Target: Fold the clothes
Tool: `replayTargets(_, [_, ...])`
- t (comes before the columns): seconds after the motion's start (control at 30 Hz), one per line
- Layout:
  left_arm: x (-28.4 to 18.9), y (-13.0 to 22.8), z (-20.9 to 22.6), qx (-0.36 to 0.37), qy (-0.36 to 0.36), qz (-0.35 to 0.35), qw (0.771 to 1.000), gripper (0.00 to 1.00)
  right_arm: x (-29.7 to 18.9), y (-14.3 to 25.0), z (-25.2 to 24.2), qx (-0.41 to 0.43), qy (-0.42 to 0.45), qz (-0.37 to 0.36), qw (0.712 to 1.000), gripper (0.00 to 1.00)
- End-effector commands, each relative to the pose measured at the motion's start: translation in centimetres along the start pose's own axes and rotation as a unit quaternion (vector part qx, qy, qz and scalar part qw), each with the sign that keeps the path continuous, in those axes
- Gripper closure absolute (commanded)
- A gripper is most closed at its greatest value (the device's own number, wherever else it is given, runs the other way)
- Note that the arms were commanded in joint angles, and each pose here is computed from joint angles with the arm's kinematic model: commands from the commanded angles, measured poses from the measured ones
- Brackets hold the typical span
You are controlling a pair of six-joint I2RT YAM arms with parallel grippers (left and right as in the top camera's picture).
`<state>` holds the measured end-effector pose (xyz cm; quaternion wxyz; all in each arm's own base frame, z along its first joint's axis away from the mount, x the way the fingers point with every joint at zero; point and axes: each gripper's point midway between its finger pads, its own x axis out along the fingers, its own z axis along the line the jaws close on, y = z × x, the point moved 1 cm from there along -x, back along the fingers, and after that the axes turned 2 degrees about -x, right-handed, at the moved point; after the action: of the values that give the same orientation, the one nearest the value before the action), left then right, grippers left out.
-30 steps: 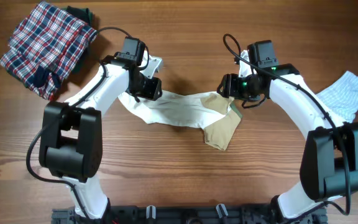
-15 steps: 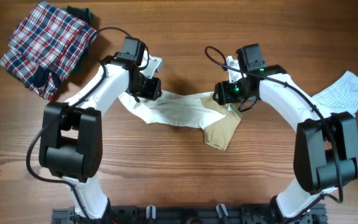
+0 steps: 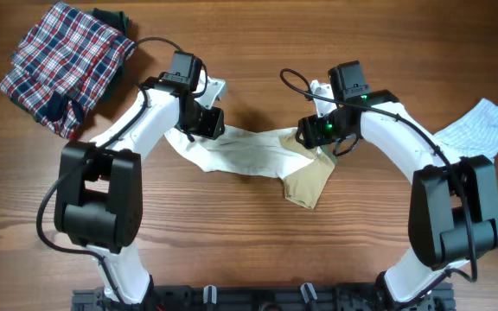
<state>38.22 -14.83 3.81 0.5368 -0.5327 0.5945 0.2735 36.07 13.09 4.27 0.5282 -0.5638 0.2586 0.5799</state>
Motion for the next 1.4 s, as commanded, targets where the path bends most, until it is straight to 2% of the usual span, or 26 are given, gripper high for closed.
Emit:
replayTargets(0.0, [0.3,0.2,0.2,0.003,-0.003,0.004,1.000,0.61,0.8,0.3,0.5,-0.010,-0.017,0.010,1.000,0.34])
replayTargets(0.1, [0.3,0.2,0.2,0.003,-0.003,0.004,1.000,0.61,0.9,0.3,0.9,-0.020,-0.031,0.009,0.999,0.37])
replayTargets(0.4, [0.3,0.2,0.2,0.003,-0.003,0.004,1.000,0.61,2.4,1.3,0.6,-0.013,-0.035,0.034,0.999,0.37])
replayTargets(0.5, [0.3,0.2,0.2,0.003,-0.003,0.004,1.000,0.61,2.5,1.4,0.6,-0.013,-0.035,0.035,0.999,0.40])
replayTargets(0.53, [0.3,0.2,0.2,0.003,-0.003,0.004,1.000,0.61,2.5,1.3,0.6,-0.013,-0.034,0.035,0.999,0.43])
replayTargets(0.6, [0.3,0.2,0.2,0.003,-0.003,0.004,1.000,0.61,2.5,1.2,0.5,-0.013,-0.034,0.032,0.999,0.61])
replayTargets(0.63, [0.3,0.2,0.2,0.003,-0.003,0.004,1.000,0.61,2.5,1.1,0.5,-0.014,-0.034,0.030,0.999,0.66])
replayTargets(0.9, [0.3,0.2,0.2,0.003,-0.003,0.004,1.000,0.60,2.0,0.7,0.6,0.016,-0.032,0.024,0.999,0.96])
replayTargets(1.13, [0.3,0.2,0.7,0.003,-0.017,0.004,1.000,0.46,-1.2,1.1,1.5,0.058,-0.031,0.021,0.998,0.96])
replayTargets(1.2, [0.3,0.2,0.7,0.003,-0.017,0.003,1.000,0.38,-2.0,1.4,1.8,0.074,-0.031,0.026,0.996,0.96])
replayTargets(1.27, [0.3,0.1,0.7,0.003,-0.017,0.003,1.000,0.23,-2.5,1.9,2.0,0.085,-0.031,0.033,0.995,0.96])
replayTargets(1.37, [0.3,0.2,0.7,0.003,-0.017,0.003,1.000,0.09,-2.8,2.9,2.1,0.115,-0.030,0.054,0.991,0.96])
